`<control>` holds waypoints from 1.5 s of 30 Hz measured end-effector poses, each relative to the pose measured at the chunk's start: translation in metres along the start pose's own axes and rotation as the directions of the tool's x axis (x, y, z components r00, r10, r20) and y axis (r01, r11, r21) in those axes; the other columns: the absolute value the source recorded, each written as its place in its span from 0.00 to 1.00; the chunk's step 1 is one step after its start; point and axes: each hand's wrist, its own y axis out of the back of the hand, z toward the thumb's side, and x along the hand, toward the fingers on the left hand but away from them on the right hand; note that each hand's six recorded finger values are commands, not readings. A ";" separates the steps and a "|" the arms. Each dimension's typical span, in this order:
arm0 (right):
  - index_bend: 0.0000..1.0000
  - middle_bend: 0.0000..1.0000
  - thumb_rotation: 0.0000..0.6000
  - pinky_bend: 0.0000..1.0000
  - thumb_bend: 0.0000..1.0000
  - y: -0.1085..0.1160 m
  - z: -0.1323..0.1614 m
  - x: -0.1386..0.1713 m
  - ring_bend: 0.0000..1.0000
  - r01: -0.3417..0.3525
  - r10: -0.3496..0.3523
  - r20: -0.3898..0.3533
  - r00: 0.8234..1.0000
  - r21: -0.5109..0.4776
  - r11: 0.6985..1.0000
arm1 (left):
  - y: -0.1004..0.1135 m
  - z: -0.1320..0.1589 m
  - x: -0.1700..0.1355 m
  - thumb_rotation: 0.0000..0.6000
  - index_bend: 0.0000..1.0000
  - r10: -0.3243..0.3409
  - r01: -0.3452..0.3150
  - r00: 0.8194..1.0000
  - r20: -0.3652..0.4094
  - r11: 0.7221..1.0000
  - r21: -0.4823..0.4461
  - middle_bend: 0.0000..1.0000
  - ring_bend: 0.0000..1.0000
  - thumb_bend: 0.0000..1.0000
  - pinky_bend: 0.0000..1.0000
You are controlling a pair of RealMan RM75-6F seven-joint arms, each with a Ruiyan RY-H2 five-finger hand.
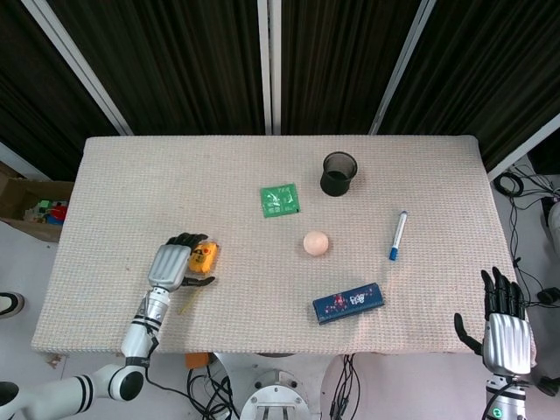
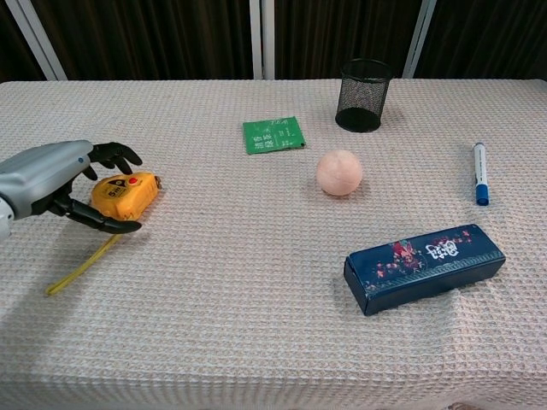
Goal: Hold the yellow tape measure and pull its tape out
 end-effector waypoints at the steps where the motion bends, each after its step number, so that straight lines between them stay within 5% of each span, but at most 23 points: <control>1: 0.00 0.00 1.00 0.00 0.32 0.000 0.000 0.000 0.00 0.000 0.000 0.001 1.000 0.001 1.000 | 0.000 0.000 0.001 0.65 0.26 0.000 0.000 1.000 0.001 1.000 0.003 0.28 0.22 0.06 0.31; 9: 0.00 0.00 1.00 0.00 0.33 0.001 -0.003 0.001 0.00 0.001 -0.001 0.012 1.000 0.002 1.000 | -0.002 -0.006 0.003 0.69 0.31 0.004 -0.003 1.000 -0.027 1.000 0.026 0.31 0.25 0.08 0.34; 17: 0.00 0.00 1.00 0.00 0.33 0.000 0.000 0.000 0.00 -0.002 0.002 0.002 1.000 0.003 1.000 | 0.001 -0.006 0.005 1.00 0.42 0.021 -0.021 0.999 -0.029 1.000 0.001 0.42 0.37 0.10 0.47; 28: 0.00 0.00 1.00 0.00 0.33 0.001 0.004 -0.002 0.00 0.002 -0.002 -0.013 1.000 0.007 1.000 | 0.019 0.007 0.005 1.00 0.59 0.148 -0.144 0.989 0.025 0.983 -0.114 0.58 0.52 0.18 0.60; 35: 0.00 0.00 1.00 0.00 0.32 0.009 0.026 -0.012 0.00 0.061 -0.060 -0.088 0.994 0.001 0.998 | 0.041 0.039 -0.002 1.00 0.61 0.259 -0.221 0.955 0.144 0.947 -0.234 0.60 0.54 0.19 0.61; 40: 0.00 0.00 1.00 0.00 0.32 0.016 0.062 -0.024 0.00 0.053 -0.067 -0.153 0.986 -0.093 0.994 | 0.048 0.071 -0.008 1.00 0.61 0.275 -0.210 0.935 0.226 0.938 -0.275 0.60 0.54 0.19 0.61; 45: 0.05 0.00 1.00 0.00 0.32 0.016 0.107 -0.042 0.00 0.030 -0.051 -0.257 0.965 -0.086 0.996 | 0.049 0.105 -0.008 1.00 0.61 0.271 -0.188 0.912 0.309 0.944 -0.272 0.60 0.54 0.19 0.61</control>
